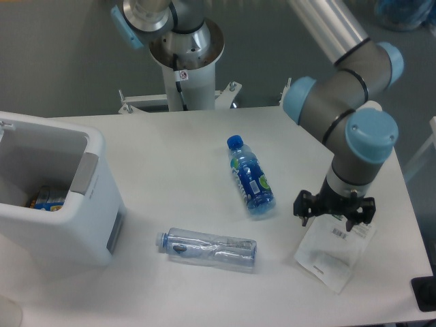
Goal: Open the trash can
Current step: 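Lower the gripper onto the paper receipt and pinch its edge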
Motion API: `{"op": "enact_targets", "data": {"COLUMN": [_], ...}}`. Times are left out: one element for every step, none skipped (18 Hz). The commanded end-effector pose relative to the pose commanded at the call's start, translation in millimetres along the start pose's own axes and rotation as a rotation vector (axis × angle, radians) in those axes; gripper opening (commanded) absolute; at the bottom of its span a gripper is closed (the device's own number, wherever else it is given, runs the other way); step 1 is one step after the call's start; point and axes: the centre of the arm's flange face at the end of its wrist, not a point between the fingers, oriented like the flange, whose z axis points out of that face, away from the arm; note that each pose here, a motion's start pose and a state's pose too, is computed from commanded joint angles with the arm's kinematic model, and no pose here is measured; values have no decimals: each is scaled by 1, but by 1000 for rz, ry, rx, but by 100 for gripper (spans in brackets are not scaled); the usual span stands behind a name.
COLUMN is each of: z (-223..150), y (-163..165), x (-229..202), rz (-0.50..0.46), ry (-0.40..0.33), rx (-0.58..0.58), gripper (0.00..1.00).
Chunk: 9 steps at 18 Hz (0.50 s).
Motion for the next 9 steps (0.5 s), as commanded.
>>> {"op": "enact_targets", "data": {"z": [1,5,11,19,23,23,29,37,45], "y": [-2,-4,-5,-8,-11,-13,-15,-16,-15], "x": [2,8,13,17,20,23,24,24,23], "rz": [-2,6,10,8,-4,-15,-20,-19,-20], "ry": [-5,1,8,13,7,0,1,6,5], "rx": [-5,-11,-19,-30,-38,-36,-39,-47,-60], "gripper": [100,100,100,100,100,100,100,100,100]}}
